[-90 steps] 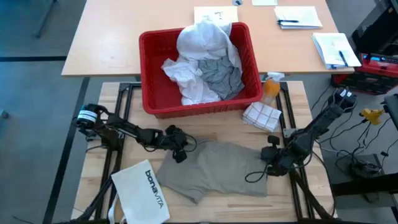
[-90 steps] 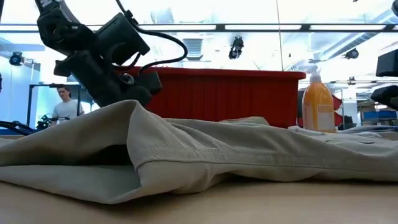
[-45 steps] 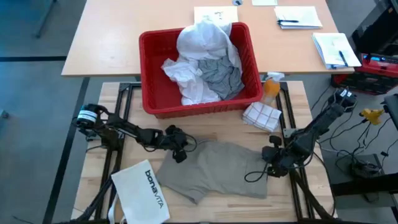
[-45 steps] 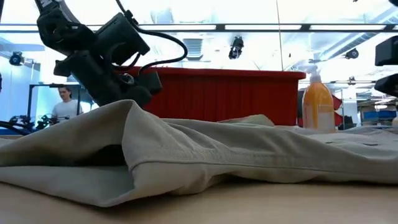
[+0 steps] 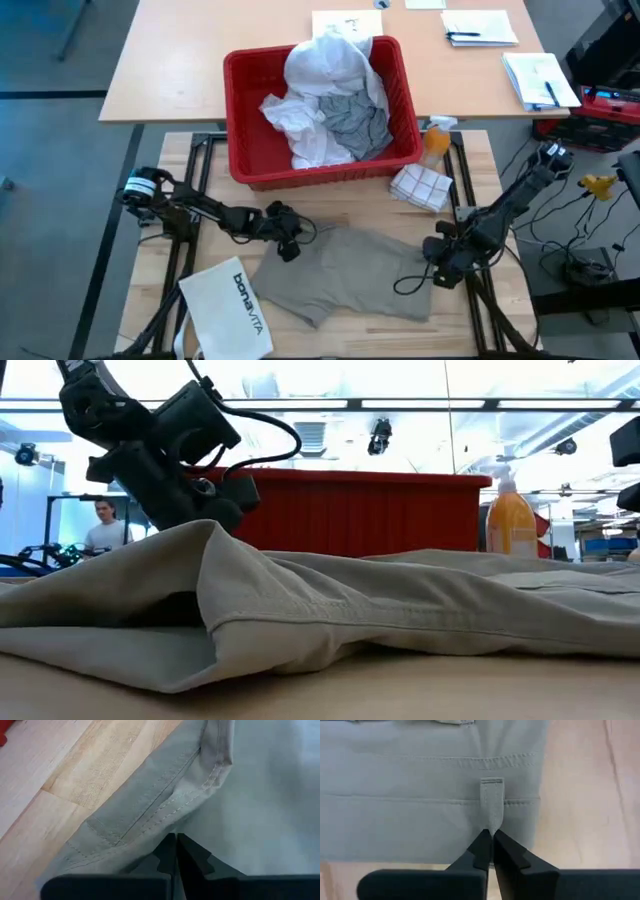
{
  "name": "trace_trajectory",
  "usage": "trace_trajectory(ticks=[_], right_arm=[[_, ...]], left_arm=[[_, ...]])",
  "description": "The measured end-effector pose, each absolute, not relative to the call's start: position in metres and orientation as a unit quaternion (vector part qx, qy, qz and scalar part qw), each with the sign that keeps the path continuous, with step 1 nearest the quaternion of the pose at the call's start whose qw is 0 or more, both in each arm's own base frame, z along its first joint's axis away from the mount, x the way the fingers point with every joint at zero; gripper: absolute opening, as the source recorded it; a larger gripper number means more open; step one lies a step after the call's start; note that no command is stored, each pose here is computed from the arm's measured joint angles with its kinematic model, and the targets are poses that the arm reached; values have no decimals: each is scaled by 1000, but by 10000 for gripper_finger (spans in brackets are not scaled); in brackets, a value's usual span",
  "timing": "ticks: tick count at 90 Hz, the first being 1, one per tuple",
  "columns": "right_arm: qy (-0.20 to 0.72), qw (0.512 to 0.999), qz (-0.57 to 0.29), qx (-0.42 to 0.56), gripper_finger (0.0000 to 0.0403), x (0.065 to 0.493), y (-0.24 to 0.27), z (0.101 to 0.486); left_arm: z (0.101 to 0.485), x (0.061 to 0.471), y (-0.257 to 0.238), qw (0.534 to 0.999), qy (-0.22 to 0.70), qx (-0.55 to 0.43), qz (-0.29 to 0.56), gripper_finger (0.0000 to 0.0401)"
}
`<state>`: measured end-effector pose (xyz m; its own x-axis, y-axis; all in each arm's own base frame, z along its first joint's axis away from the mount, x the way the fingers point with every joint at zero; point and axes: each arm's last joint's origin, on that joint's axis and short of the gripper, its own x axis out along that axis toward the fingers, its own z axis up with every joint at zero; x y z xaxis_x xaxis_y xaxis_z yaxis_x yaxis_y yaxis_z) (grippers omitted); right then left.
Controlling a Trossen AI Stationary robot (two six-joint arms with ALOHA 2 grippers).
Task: Fold laundry
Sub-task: Fold the brown shorts
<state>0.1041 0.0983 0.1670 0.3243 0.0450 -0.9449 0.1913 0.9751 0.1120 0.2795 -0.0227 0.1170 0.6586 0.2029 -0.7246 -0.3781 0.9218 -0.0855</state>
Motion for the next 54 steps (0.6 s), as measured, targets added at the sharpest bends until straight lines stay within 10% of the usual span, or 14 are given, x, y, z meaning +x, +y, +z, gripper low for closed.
trace_trajectory(ticks=[54], right_arm=[[603,788,-66,106,0,84,102,167]], left_arm=[[117,279,-23,903,382,-116,159,0]])
